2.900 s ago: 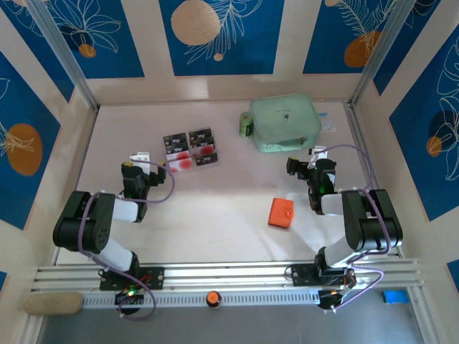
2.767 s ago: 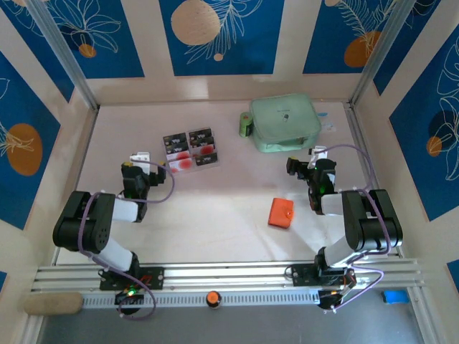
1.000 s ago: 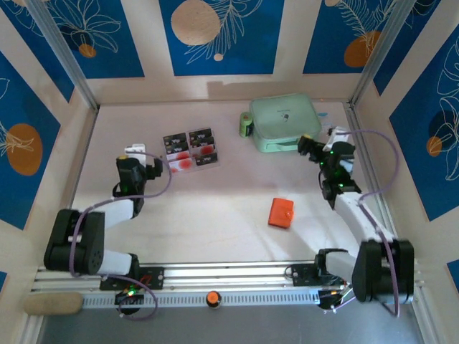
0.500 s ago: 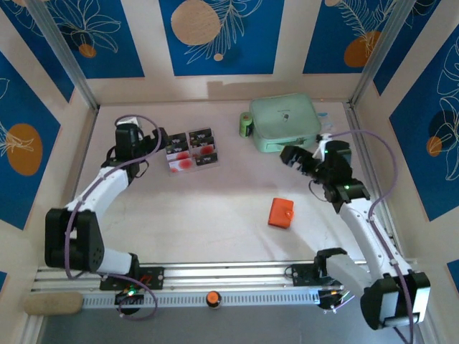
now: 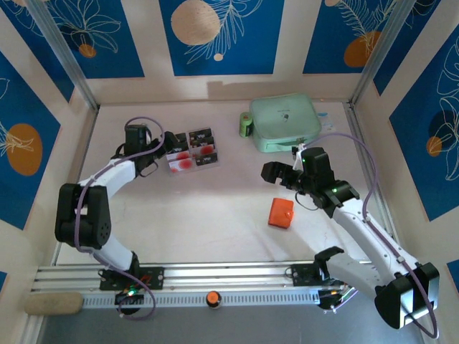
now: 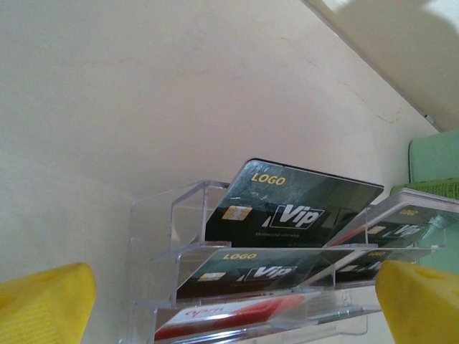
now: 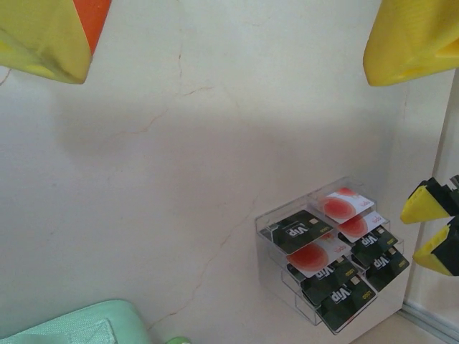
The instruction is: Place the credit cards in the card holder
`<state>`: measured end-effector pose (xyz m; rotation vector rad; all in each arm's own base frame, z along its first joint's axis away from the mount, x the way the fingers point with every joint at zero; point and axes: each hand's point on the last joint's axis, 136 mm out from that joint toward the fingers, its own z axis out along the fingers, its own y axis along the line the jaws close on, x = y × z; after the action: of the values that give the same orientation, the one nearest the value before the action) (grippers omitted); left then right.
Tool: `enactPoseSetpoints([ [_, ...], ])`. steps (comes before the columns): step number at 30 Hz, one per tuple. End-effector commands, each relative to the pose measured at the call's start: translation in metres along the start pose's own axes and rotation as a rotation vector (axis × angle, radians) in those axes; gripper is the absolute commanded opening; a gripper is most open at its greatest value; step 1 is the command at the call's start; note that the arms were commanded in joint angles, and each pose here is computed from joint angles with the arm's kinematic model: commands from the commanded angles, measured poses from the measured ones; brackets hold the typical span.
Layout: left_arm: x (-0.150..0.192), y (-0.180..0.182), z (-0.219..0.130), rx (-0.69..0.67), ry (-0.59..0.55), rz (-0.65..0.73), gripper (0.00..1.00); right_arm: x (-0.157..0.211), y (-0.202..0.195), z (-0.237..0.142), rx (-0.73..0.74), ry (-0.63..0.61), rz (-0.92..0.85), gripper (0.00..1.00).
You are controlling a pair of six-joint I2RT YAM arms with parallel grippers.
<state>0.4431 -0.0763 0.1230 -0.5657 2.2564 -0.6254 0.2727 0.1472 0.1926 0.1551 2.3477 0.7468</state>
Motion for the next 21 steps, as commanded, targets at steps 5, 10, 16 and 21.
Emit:
enactPoseSetpoints([
  [5,-0.023,-0.018,0.014,0.089,-0.051,-0.016,1.0,0.003,-0.012,-0.01,0.033,-0.015,0.01,0.98],
  [10,-0.026,-0.034,0.022,0.168,-0.059,-0.035,1.0,0.003,-0.018,-0.013,0.043,-0.021,0.021,0.98],
  [16,-0.021,-0.056,0.034,0.23,-0.052,-0.025,1.0,0.004,-0.023,-0.014,0.046,-0.017,0.034,0.98],
  [21,-0.011,-0.076,0.045,0.258,-0.025,-0.008,1.0,0.003,-0.025,-0.017,0.05,-0.018,0.037,0.98],
])
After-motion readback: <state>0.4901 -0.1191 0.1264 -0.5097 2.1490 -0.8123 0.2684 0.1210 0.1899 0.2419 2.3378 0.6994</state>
